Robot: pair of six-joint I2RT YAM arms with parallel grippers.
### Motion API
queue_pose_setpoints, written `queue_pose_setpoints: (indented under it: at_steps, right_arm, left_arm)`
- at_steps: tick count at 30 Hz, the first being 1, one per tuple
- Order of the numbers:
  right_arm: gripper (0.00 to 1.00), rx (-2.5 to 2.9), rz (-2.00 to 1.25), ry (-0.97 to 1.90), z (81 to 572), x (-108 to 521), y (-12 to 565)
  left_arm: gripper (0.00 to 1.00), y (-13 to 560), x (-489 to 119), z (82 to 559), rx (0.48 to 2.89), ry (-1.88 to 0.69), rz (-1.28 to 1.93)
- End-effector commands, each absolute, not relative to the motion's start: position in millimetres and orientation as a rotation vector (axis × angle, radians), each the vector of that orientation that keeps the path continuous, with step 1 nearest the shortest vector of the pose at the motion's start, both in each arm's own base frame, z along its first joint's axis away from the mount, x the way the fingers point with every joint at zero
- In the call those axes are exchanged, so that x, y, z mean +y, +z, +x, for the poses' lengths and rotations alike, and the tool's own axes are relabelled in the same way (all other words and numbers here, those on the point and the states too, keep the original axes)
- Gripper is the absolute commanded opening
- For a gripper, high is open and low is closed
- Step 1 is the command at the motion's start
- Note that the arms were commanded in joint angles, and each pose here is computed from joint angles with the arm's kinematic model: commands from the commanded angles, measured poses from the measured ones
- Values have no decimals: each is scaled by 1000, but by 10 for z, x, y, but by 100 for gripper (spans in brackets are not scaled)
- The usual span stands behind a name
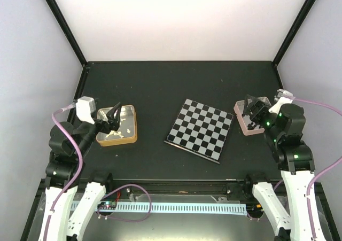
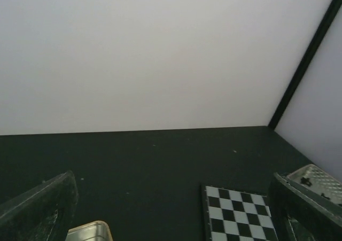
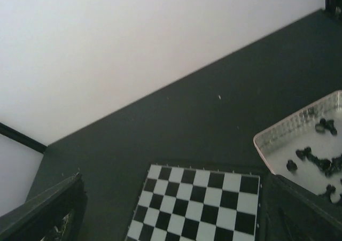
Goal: Set up the chess pieces on the board
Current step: Move the chessboard to the center of the board.
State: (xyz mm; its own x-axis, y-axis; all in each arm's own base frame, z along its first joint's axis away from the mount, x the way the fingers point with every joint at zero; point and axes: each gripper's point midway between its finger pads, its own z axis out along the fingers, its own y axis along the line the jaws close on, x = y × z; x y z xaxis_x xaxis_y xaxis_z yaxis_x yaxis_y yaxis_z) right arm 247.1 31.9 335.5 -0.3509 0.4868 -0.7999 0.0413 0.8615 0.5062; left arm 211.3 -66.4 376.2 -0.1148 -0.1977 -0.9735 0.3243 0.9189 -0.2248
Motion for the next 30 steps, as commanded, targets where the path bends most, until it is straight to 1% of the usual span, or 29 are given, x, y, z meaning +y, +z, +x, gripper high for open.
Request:
queue_pose_setpoints:
  at_steps: [1, 6, 8, 11, 18, 21, 24, 30]
  right_arm:
    - [92, 1994, 424, 550, 2448, 401, 2991]
    - [93, 2143, 538, 517, 2515, 356, 2367]
    - [93, 2212, 607, 461, 2535, 285, 2062]
    - [93, 2286, 701, 403, 2555, 214, 1678]
    - [93, 2471, 831, 397, 2623, 278, 953]
    - [86, 2545, 814, 462, 2703, 422, 721]
    - [82, 2626, 780, 502, 2735, 602, 547]
    - [78, 2716, 765, 544, 2696, 866, 242]
  left_arm:
    - [99, 3729, -827, 2022, 1636, -574, 142]
    - [99, 3520, -971, 2035, 1686, -683, 171]
    - [99, 3378, -992, 2079, 1731, -705, 157]
    - [99, 3130, -996, 2156, 1822, -730, 107]
    - [99, 2480, -1036, 2320, 2066, -775, 16]
    - [99, 2259, -1068, 2396, 2150, -798, -14]
    - [99, 2075, -1024, 2497, 2220, -769, -74]
    - [99, 1809, -897, 2668, 2344, -668, -192]
